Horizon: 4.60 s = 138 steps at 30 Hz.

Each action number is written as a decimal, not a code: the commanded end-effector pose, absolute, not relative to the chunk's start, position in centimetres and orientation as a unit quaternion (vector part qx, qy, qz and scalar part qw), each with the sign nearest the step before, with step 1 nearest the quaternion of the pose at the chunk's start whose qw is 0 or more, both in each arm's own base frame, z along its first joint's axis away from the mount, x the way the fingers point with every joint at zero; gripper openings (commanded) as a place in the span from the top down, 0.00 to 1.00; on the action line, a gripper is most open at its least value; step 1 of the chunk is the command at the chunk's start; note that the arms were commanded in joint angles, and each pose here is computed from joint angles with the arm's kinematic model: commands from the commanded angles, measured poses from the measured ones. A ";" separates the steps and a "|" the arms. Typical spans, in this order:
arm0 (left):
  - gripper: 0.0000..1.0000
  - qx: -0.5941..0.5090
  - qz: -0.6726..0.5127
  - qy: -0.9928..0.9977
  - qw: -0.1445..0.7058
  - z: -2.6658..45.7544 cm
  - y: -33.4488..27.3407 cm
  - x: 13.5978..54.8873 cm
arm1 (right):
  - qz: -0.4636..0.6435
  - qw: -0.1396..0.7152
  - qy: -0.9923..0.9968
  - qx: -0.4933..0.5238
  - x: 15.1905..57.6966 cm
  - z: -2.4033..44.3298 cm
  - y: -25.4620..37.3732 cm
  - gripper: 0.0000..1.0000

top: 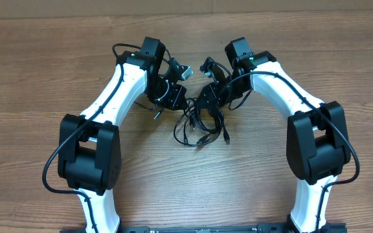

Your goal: Untangle cables

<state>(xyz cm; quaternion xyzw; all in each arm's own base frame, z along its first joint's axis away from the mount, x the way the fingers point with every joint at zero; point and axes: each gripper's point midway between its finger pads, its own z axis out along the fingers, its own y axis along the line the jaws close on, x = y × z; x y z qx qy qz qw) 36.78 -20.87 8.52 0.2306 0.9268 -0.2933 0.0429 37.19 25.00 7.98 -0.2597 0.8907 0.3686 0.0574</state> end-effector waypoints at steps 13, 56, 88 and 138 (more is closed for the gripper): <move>0.96 0.235 -0.298 0.924 0.044 8.7 -21.1 36.6 | 0.360 0.076 0.891 -0.265 37.5 10.0 25.0 0.83; 0.96 0.230 -0.315 0.920 0.034 9.0 -21.5 36.1 | 0.307 0.110 0.893 -0.309 38.0 9.0 26.7 0.81; 0.96 0.250 -0.328 0.910 0.039 9.3 -21.8 35.9 | 0.337 0.160 0.812 -0.449 37.2 10.1 28.1 0.77; 0.96 0.261 -0.335 0.905 0.041 9.5 -22.0 35.7 | 0.317 0.182 0.807 -0.464 38.2 9.9 28.0 0.63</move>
